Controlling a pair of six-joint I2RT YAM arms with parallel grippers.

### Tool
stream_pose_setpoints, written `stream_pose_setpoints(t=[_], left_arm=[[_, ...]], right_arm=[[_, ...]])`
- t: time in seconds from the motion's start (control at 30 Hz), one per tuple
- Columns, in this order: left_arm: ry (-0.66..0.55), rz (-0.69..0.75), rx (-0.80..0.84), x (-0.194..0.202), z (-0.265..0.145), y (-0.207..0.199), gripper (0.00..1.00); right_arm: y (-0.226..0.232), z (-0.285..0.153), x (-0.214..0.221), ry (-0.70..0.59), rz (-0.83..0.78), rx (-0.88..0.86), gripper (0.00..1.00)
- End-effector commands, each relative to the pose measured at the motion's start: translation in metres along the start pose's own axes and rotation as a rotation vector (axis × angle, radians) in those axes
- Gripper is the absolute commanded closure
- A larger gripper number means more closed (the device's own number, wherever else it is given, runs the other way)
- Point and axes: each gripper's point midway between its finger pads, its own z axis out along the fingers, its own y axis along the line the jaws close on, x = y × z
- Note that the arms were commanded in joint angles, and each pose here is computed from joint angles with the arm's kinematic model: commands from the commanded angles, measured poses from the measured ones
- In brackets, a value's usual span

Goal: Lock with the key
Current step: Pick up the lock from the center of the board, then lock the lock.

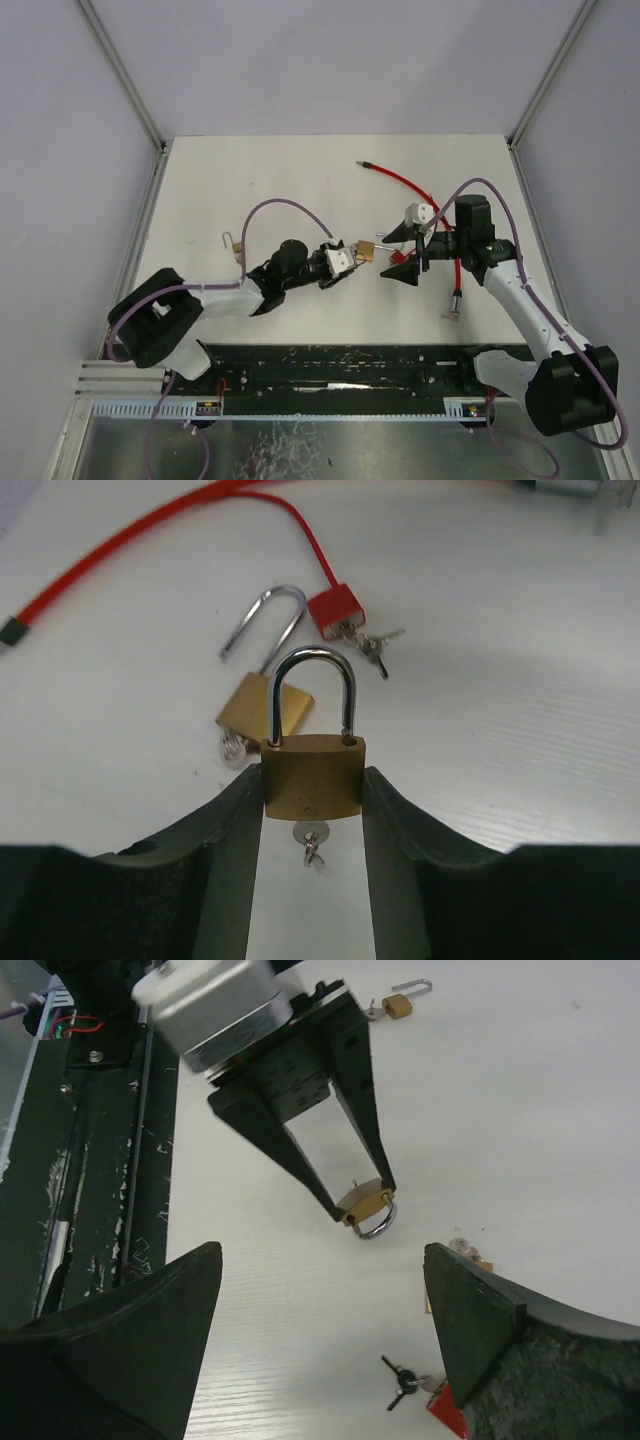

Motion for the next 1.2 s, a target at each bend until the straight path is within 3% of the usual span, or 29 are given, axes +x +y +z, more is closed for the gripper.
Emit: stream_pose_setpoints(t=[0.0,0.17,0.5,1.17], left_arm=[[-0.219,0.247,-0.147,-0.044,0.007,0.023,1.0],[-0.275,0.337,-0.159,-0.043,0.014,0.023,1.0],[-0.227,0.418,-0.219,-0.021,0.018,0.024,1.0],[-0.187,0.415,-0.229,-0.005,0.023,0.014,1.0]], right_arm=[[-0.009,0.002,-0.009,0.066,-0.082,0.014,0.12],[-0.019,0.009,0.005,0.086,-0.027,0.067,0.14],[-0.037,0.032,0.054,0.192,0.236,0.096,0.34],[-0.046,0.048,0.066,0.155,0.424,0.155,0.58]])
